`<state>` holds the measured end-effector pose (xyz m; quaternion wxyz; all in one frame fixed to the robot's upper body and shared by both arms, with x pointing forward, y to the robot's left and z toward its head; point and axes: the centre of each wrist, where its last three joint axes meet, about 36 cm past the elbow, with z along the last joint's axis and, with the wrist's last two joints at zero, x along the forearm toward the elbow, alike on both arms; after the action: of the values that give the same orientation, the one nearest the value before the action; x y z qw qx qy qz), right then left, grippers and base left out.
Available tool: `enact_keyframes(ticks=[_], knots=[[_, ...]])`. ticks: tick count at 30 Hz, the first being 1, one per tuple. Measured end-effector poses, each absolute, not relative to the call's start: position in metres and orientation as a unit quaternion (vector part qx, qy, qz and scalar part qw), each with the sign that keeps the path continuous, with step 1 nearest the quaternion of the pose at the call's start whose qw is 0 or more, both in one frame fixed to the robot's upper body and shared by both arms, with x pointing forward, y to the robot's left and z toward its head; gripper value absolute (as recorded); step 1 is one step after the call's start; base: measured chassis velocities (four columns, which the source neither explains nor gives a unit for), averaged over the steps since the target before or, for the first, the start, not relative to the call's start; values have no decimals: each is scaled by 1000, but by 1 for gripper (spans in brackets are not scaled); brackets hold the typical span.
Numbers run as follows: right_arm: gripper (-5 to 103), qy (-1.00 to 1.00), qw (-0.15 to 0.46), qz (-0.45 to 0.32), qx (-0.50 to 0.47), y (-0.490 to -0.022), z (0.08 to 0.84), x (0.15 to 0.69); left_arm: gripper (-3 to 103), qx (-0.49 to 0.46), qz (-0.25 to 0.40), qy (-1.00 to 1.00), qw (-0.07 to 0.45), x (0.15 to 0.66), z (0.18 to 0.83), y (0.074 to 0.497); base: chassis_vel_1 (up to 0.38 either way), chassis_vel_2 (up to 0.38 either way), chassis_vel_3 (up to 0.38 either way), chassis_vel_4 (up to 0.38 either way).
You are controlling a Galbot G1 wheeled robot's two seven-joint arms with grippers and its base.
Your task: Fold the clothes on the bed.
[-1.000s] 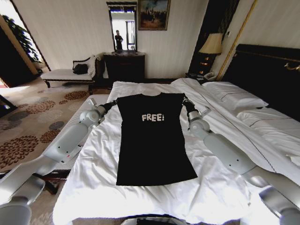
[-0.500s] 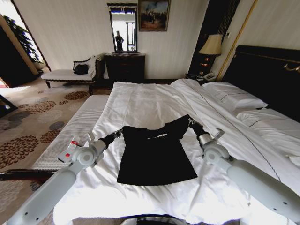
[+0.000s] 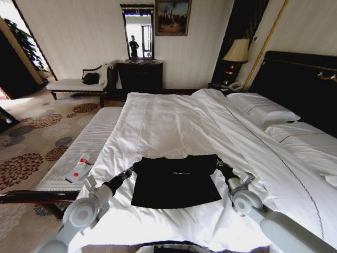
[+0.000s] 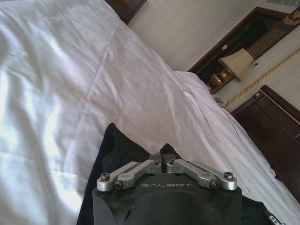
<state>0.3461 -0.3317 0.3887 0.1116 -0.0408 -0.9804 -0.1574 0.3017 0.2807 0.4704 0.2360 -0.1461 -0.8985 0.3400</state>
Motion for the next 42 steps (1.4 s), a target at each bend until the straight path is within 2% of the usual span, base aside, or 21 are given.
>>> enact_keyframes(ticks=[7,14,17,18,19,26,29,31,32,33,34,35,36,37,38,39,40,42], knots=[[0,-977,130,-158,-55,-319,364,318,0,-119,296,-899,299,295,463,276,0,0,0,0],[0,-973,152,-160,-65,-309,341,299,0,-116,279,-886,351,288,449,264,0,0,0,0],[0,-973,154,-158,-65,-306,338,296,0,-122,274,-883,361,284,447,258,0,0,0,0],[-3,-973,156,-158,-67,-305,337,295,0,-125,274,-882,362,283,449,256,0,0,0,0],[0,-972,158,-158,-68,-304,336,293,0,-127,273,-882,363,282,451,255,0,0,0,0],[0,-969,178,-150,-80,-302,330,274,0,-116,263,-884,369,277,454,261,0,0,0,0],[5,-969,184,-141,-86,-300,329,264,0,-102,253,-887,371,276,453,266,0,0,0,0],[16,-970,176,-142,-91,-300,336,263,0,-94,245,-892,368,276,457,272,0,0,0,0],[16,-971,162,-146,-94,-300,346,265,6,-95,245,-894,363,276,465,274,0,0,0,0],[16,-971,162,-146,-94,-300,346,265,6,-95,245,-894,363,276,465,274,0,0,0,0],[27,-974,138,-152,-97,-302,363,272,11,-98,249,-897,352,278,479,279,0,0,0,0],[27,-975,123,-156,-100,-303,376,277,16,-101,252,-899,344,279,487,281,0,0,0,0],[32,-976,101,-162,-103,-305,394,284,22,-106,262,-900,331,285,503,287,0,0,0,0],[37,-977,86,-165,-105,-307,408,290,22,-115,273,-899,323,290,515,291,0,0,0,0],[37,-977,86,-165,-105,-307,408,290,22,-115,273,-899,323,290,515,291,0,0,0,0],[42,-978,67,-169,-107,-309,423,298,26,-121,282,-898,315,296,524,294,0,0,0,0],[42,-978,54,-171,-108,-311,434,304,32,-129,287,-897,311,302,531,296,0,0,0,0],[54,-977,29,-179,-111,-317,454,321,43,-138,288,-898,302,327,531,302,0,0,0,0]])
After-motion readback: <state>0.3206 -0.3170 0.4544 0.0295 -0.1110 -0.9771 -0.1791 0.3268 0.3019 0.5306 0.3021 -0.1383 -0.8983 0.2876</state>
